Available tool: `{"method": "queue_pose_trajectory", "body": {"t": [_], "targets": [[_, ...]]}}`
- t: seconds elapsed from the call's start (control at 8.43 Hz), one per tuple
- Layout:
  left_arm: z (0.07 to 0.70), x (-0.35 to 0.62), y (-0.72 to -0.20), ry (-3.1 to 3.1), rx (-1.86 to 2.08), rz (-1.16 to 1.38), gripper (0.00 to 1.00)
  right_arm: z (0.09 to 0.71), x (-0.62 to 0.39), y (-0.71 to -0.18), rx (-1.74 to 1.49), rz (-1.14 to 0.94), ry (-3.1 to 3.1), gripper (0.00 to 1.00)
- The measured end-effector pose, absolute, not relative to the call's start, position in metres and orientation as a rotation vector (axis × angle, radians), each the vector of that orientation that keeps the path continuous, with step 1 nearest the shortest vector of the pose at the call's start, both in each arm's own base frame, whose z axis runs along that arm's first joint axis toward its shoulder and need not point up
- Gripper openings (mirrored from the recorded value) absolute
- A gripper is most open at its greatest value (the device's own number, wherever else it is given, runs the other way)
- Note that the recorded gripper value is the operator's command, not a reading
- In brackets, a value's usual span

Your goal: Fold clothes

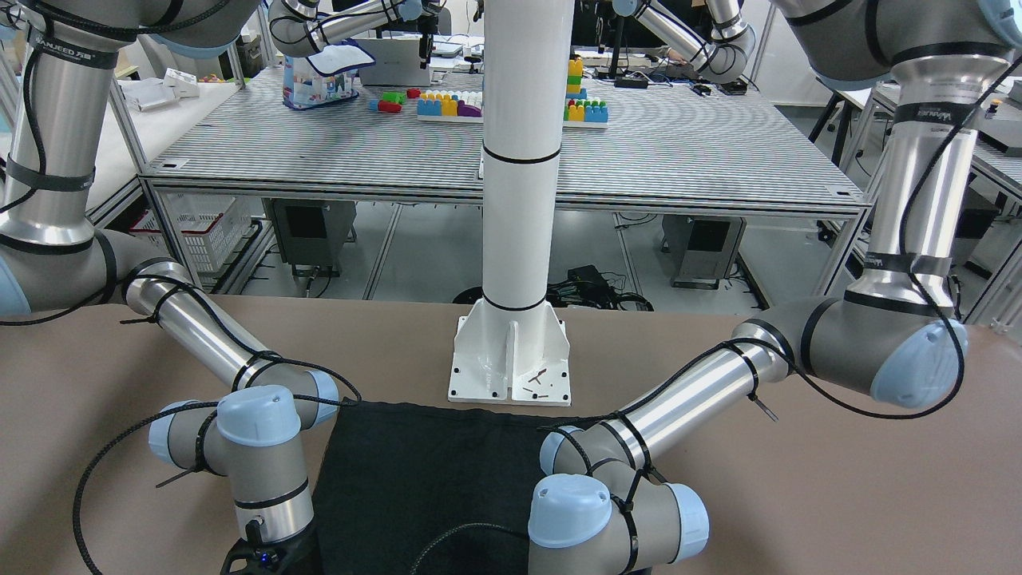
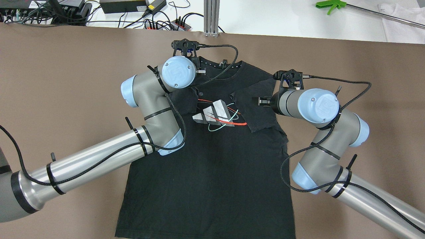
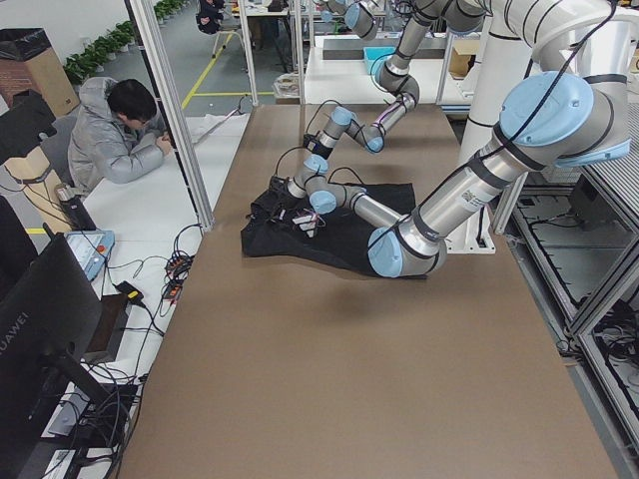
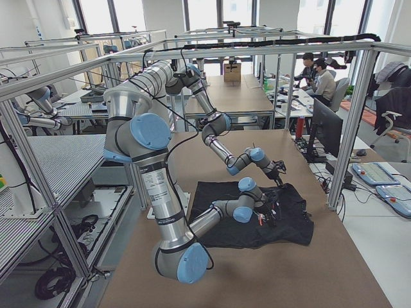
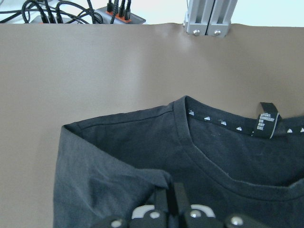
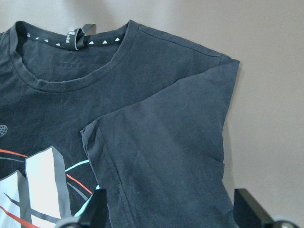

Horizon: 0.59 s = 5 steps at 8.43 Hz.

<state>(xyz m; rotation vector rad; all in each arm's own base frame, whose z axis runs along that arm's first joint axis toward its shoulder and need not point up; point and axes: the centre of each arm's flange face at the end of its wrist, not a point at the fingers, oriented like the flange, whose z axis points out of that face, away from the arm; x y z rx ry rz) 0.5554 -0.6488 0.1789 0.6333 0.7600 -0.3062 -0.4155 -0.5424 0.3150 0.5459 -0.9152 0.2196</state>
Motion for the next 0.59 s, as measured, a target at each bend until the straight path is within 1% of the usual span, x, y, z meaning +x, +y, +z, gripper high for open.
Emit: {"method": "queue_pose_trajectory", "body": {"t": [0.59], "targets": [[0.1837,0.5539,-0.6538,0.756,0.648,-0.309,1.00,0.3168,-0.4163,-0.5424,0.544,0.218,-0.912,0.94]]}}
